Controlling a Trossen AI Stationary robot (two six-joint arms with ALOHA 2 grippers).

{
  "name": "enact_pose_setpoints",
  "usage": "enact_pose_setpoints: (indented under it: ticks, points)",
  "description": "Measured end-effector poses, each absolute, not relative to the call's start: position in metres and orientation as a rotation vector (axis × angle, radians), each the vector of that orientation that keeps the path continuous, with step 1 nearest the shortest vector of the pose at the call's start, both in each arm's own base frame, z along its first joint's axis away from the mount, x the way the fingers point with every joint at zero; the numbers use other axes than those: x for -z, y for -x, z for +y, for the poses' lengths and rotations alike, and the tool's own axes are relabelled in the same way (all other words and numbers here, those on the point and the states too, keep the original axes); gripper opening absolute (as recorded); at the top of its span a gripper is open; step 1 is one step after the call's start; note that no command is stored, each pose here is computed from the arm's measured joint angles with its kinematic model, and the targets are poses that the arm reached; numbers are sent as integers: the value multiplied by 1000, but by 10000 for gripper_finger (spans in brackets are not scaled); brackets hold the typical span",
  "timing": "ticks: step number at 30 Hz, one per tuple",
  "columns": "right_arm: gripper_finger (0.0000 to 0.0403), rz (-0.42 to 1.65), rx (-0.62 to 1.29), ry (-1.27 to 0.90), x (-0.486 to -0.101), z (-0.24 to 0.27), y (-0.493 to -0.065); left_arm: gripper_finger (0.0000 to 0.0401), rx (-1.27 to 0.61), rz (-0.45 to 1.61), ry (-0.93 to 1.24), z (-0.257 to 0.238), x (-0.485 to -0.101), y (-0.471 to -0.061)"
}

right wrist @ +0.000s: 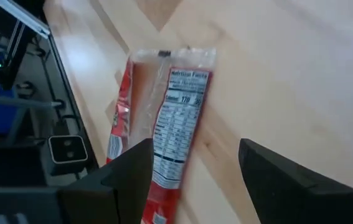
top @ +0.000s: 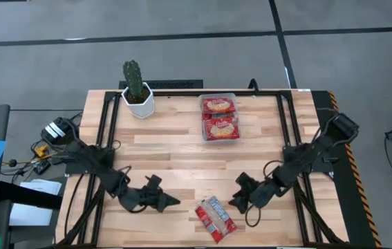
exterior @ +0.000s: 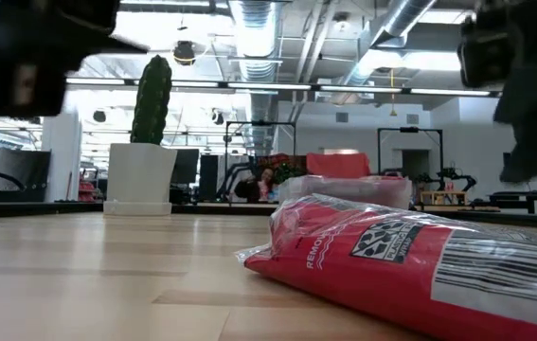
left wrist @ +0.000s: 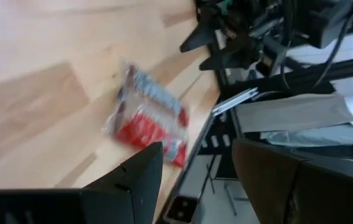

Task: Sort popcorn bags into baskets
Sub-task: Put the popcorn bag into the transparent bin

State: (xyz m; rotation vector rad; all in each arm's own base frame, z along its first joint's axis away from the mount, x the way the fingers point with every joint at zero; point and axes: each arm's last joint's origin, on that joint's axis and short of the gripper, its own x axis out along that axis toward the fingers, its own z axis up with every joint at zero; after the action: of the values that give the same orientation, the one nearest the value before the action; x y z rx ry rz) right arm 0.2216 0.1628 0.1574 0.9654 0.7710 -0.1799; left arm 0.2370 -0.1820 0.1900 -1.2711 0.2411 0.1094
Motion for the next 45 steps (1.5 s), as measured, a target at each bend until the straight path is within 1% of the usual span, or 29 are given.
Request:
enact_pose_setpoints:
  ticks: [4,8,12,19,25,35,45]
  points:
    - [260,774,174,-1027,-140,177,-227,185,-101,273,1298,-209,-176,-240]
    - [260,811,185,-1011,-130,188,-232,185,-98,303,1284,-238,-164,-253]
    - [260,843,172,-1005,-124,197,-241,185,-120,278,1267,-259,-154,-276]
    - [260,845,184,-985,-117,206,-251,185,-100,348,1260,-277,-116,-316]
    - [260,821,187,-1003,-117,204,-258,185,-138,335,1296,-271,-101,-328]
    - [260,779,181,-1015,-124,196,-275,185,-183,411,1315,-247,-94,-347]
    - [260,807,175,-981,-124,183,-287,185,-231,464,1309,-234,-90,-353]
